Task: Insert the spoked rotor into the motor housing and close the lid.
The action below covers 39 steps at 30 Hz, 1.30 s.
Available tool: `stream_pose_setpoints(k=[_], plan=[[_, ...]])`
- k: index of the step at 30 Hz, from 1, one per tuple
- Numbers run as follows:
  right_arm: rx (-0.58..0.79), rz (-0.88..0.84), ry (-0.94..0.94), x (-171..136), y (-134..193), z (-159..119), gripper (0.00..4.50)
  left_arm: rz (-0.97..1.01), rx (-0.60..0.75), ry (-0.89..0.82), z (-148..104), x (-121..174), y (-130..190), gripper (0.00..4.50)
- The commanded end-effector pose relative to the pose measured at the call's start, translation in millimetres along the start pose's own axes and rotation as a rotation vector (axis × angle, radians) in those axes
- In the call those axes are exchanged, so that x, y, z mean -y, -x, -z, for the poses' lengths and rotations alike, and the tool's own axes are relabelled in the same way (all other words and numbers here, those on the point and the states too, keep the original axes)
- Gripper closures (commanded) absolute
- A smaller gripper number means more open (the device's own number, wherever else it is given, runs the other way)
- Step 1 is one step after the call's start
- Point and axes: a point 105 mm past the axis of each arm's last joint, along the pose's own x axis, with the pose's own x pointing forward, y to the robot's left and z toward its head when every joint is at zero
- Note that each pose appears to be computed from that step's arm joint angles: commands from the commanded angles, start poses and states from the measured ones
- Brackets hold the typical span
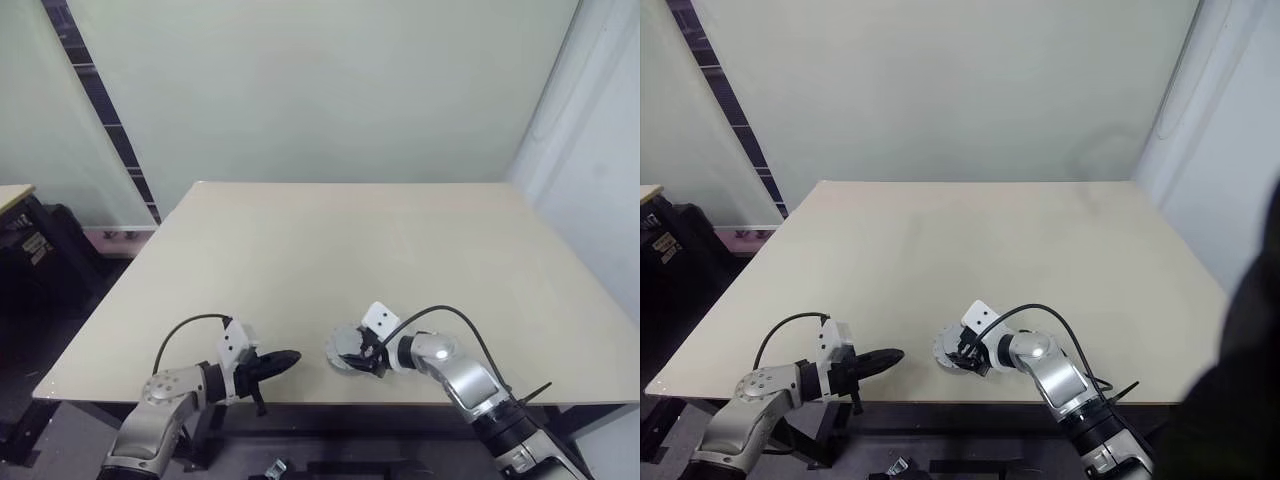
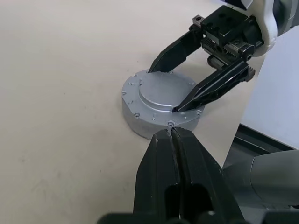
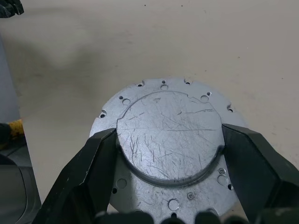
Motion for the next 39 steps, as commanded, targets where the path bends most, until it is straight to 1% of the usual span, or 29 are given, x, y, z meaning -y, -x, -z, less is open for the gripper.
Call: stream_pose_setpoints(k=[1,6,9,17,21,31,32,34,39], plan=[[-0.023,0.013,0.034,4.0,3.5,-1.8,1.29,0.005,0.022,-0.055,-11.7,-1.7,-5.5,4.50],[-0.038,0.009,0.036,2.5,2.9,0.0,1.29,-0.002,0.013,-0.088,-11.8,-4.0,-19.9,4.50],[-0.044,0.004,0.036,0.8,2.7,1.2,1.29,-0.018,0.000,-0.105,-8.6,-7.6,-33.8,4.50],[-0.063,0.004,0.036,-0.2,5.1,5.1,1.29,-0.024,-0.025,-0.117,8.6,-8.4,-65.6,4.50],[-0.068,0.004,0.037,-0.1,6.9,5.5,1.29,-0.012,-0.046,-0.125,15.0,-7.7,-70.4,4.50],[-0.062,0.002,0.033,-0.2,8.1,4.2,1.29,0.003,-0.042,-0.131,13.8,-7.9,-78.4,4.50],[-0.059,0.002,0.030,-0.2,8.4,3.8,0.57,0.004,-0.042,-0.131,13.7,-8.0,-78.7,4.50],[-0.050,-0.004,0.020,-0.6,9.3,2.1,0.04,0.007,-0.042,-0.133,13.5,-8.0,-79.2,4.50],[-0.018,-0.014,-0.008,-0.4,11.4,-4.3,0.04,0.016,-0.043,-0.136,13.1,-6.6,-81.7,4.50]])
